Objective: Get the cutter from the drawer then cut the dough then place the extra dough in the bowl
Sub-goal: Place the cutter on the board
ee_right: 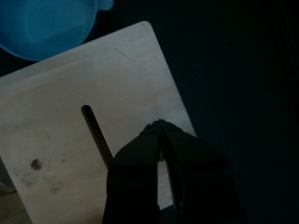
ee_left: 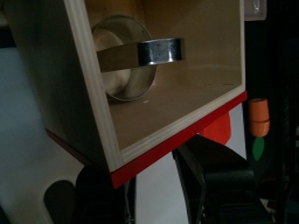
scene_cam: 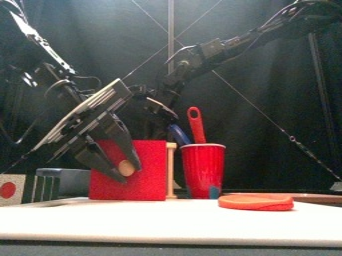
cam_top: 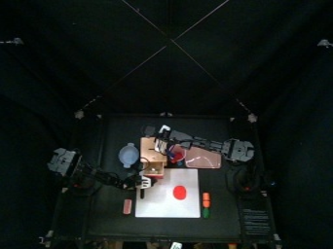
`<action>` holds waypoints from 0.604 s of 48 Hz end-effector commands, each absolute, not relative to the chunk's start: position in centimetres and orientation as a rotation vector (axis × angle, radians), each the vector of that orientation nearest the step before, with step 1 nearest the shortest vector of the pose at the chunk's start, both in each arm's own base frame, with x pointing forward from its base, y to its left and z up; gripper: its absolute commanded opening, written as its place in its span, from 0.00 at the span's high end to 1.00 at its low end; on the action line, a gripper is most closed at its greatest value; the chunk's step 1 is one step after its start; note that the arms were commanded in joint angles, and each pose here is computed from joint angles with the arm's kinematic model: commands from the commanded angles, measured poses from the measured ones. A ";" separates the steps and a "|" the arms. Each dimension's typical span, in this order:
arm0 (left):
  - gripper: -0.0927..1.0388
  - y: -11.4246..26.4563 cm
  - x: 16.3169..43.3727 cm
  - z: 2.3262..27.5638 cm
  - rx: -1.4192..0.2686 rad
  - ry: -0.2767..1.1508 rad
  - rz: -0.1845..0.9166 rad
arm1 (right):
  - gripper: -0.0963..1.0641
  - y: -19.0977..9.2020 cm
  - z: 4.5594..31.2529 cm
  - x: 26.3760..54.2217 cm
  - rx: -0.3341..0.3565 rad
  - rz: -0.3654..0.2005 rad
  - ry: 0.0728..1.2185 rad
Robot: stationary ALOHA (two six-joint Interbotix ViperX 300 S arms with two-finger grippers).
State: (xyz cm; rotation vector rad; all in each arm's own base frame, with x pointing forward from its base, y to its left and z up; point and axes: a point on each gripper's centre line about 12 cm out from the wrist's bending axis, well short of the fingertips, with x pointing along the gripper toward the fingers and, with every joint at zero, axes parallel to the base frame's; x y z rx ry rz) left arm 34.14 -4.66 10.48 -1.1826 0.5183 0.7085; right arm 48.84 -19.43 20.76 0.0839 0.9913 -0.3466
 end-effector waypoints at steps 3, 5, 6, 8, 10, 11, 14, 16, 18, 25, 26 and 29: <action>0.46 -5.5 34.7 11.2 -1.185 0.516 0.669 | 0.89 -18.7 22.7 49.6 0.069 -0.334 0.944; 0.46 -5.6 34.8 11.2 -1.187 0.515 0.669 | 0.89 -18.6 22.8 49.8 0.067 -0.333 0.938; 0.46 -5.6 34.8 11.2 -1.185 0.515 0.668 | 0.89 -18.7 22.9 49.8 0.066 -0.334 0.935; 0.46 -5.6 34.8 11.2 -1.185 0.515 0.668 | 0.89 -18.7 22.9 49.9 0.068 -0.333 0.936; 0.46 -5.6 34.8 11.3 -1.186 0.514 0.667 | 0.89 -18.6 22.8 50.0 0.067 -0.332 0.940; 0.46 -5.6 34.8 11.3 -1.187 0.513 0.666 | 0.89 -18.6 22.7 50.0 0.067 -0.332 0.944; 0.46 -5.7 34.9 11.4 -1.188 0.512 0.663 | 0.89 -18.6 22.2 50.0 0.071 -0.331 0.955; 0.46 -5.7 35.0 11.5 -1.189 0.510 0.659 | 0.89 -18.6 22.0 50.0 0.072 -0.330 0.962; 0.46 -5.8 35.1 11.6 -1.191 0.508 0.657 | 0.89 -18.7 21.8 50.1 0.073 -0.330 0.967; 0.46 -6.3 35.5 12.0 -1.199 0.506 0.639 | 0.89 -18.7 21.7 50.1 0.073 -0.330 0.968; 0.46 -6.3 35.5 12.0 -1.200 0.504 0.637 | 0.89 -18.7 21.7 50.2 0.071 -0.330 0.967; 0.46 -6.3 35.5 11.9 -1.197 0.507 0.639 | 0.89 -18.7 21.8 50.2 0.072 -0.330 0.964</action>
